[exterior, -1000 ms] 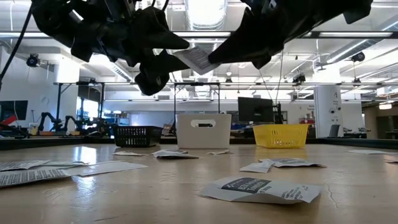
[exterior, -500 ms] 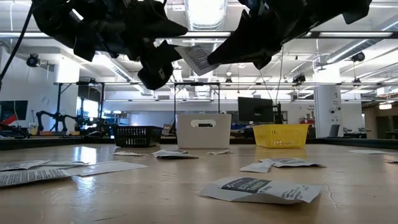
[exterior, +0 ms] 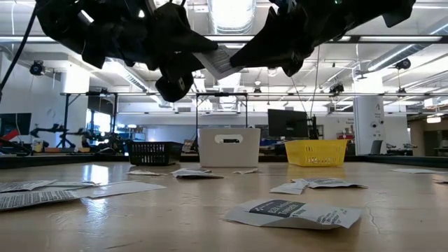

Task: Pick & Place First Aid Supplies
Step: Put the towelette pack into the black basket

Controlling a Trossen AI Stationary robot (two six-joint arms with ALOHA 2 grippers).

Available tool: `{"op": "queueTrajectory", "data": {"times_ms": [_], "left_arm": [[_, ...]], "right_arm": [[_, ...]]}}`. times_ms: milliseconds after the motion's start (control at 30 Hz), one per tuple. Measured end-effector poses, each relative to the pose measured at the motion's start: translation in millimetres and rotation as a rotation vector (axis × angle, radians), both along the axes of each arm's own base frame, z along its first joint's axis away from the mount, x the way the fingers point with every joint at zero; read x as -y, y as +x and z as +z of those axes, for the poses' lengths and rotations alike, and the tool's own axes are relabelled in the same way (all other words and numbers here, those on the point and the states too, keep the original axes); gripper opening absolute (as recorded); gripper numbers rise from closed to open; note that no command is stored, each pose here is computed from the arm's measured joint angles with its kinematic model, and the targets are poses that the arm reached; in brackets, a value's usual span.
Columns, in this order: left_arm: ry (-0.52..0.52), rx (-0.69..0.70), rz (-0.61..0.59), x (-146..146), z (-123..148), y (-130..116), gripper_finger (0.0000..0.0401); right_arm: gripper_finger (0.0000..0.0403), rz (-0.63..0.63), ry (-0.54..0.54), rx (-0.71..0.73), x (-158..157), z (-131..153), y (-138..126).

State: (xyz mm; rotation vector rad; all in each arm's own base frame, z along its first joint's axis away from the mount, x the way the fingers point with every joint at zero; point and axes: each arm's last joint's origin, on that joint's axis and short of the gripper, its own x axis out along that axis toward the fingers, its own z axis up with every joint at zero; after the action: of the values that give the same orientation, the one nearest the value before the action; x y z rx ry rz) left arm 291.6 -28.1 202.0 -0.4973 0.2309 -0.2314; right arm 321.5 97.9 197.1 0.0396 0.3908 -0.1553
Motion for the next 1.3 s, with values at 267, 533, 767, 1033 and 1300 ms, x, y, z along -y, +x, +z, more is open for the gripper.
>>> {"op": "queueTrajectory", "data": {"times_ms": [267, 533, 767, 1033, 1300], "left_arm": [[0.018, 0.003, 0.019, -1.3, -0.3, 0.1, 0.0031], [0.023, 0.000, 0.024, -1.6, -0.9, 0.0, 0.0008], [0.024, -0.001, 0.023, -1.7, -1.0, -0.1, 0.0002], [0.040, -0.037, 0.035, -2.5, -4.5, -0.9, 0.0002], [0.075, -0.108, 0.068, -12.0, -9.8, -3.5, 0.0001]], "right_arm": [[0.0008, 0.000, -0.001, -0.005, 0.1, -0.5, -0.2], [0.0008, -0.008, 0.013, -0.029, 0.5, -2.9, -1.2], [0.0009, -0.021, 0.044, -0.028, 0.4, -3.2, -1.5], [0.0053, -0.030, 0.062, -0.038, 0.3, -4.8, -2.3], [0.0125, -0.036, 0.068, -0.049, 1.9, 0.7, -6.6]]}}
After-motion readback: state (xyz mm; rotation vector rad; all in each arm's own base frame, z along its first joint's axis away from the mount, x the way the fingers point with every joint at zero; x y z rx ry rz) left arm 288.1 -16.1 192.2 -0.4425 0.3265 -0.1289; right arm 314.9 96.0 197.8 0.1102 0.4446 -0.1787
